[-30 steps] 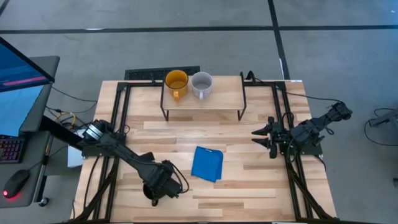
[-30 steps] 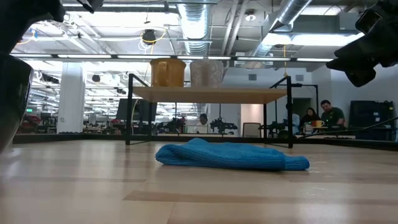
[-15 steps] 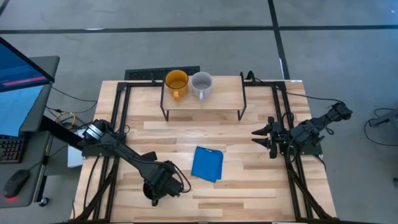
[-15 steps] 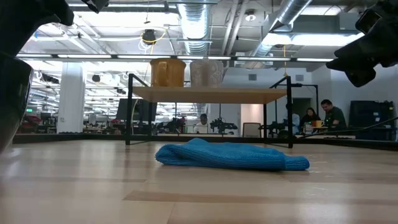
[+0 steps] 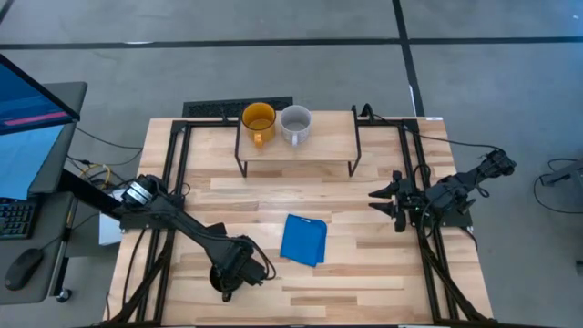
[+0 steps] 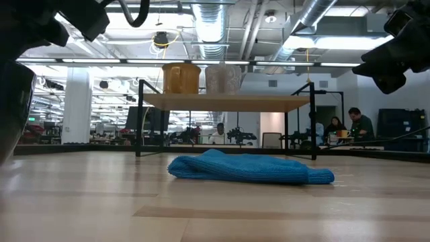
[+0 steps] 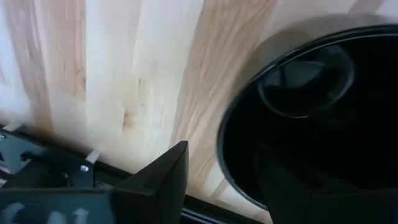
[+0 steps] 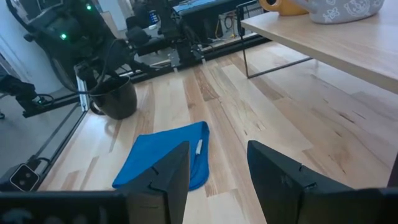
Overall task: Stack small to large cups/mugs on shelf
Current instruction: Put the black mug on the shelf
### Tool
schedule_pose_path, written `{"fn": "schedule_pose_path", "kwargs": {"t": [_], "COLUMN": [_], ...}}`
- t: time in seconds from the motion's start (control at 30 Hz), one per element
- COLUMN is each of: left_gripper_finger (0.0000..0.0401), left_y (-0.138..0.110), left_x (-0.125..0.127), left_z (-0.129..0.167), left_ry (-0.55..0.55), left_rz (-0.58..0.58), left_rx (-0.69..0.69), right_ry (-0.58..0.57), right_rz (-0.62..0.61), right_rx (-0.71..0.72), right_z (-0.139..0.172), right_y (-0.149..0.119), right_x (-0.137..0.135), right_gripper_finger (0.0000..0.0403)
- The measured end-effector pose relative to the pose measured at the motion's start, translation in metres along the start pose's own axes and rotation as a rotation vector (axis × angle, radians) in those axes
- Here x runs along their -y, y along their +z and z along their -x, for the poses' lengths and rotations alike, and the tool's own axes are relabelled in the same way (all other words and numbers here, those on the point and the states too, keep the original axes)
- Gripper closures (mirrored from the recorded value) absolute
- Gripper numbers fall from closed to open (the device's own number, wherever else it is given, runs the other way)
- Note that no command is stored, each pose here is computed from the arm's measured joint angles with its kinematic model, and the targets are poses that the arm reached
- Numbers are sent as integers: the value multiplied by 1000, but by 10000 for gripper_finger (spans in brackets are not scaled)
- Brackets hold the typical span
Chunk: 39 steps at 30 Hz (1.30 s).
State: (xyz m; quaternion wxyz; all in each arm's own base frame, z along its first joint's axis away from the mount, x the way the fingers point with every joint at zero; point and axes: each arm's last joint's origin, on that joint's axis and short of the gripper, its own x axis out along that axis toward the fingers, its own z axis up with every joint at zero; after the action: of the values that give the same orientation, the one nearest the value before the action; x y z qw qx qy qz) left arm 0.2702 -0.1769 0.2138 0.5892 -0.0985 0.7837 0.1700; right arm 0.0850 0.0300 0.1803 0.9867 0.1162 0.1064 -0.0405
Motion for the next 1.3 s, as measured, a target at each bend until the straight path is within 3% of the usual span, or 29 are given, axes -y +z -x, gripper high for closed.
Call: {"fn": "schedule_pose_path", "kwargs": {"t": [0.23, 0.6, 0.77, 1.07, 1.3], "left_gripper_finger": [254, 387, 382, 391, 396], "left_y": [7, 29, 37, 59, 86], "left_x": [1, -5, -10, -24, -39], "left_z": [-4, 2, 3, 6, 10], "left_ry": [-30, -140, -167, -242, -331], "left_rz": [8, 55, 94, 362, 510], "left_rx": [39, 87, 77, 59, 132], "right_ry": [-1, -1, -1, -1, -1], "right_rz": [0, 0, 1, 0, -1], "right_rx": [0, 0, 0, 0, 1], "right_z": [0, 0, 0, 0, 0], "right_y": [0, 0, 0, 0, 0], "right_x": [0, 0, 0, 0, 0], "right_gripper_finger": [221, 221, 221, 221, 221]}}
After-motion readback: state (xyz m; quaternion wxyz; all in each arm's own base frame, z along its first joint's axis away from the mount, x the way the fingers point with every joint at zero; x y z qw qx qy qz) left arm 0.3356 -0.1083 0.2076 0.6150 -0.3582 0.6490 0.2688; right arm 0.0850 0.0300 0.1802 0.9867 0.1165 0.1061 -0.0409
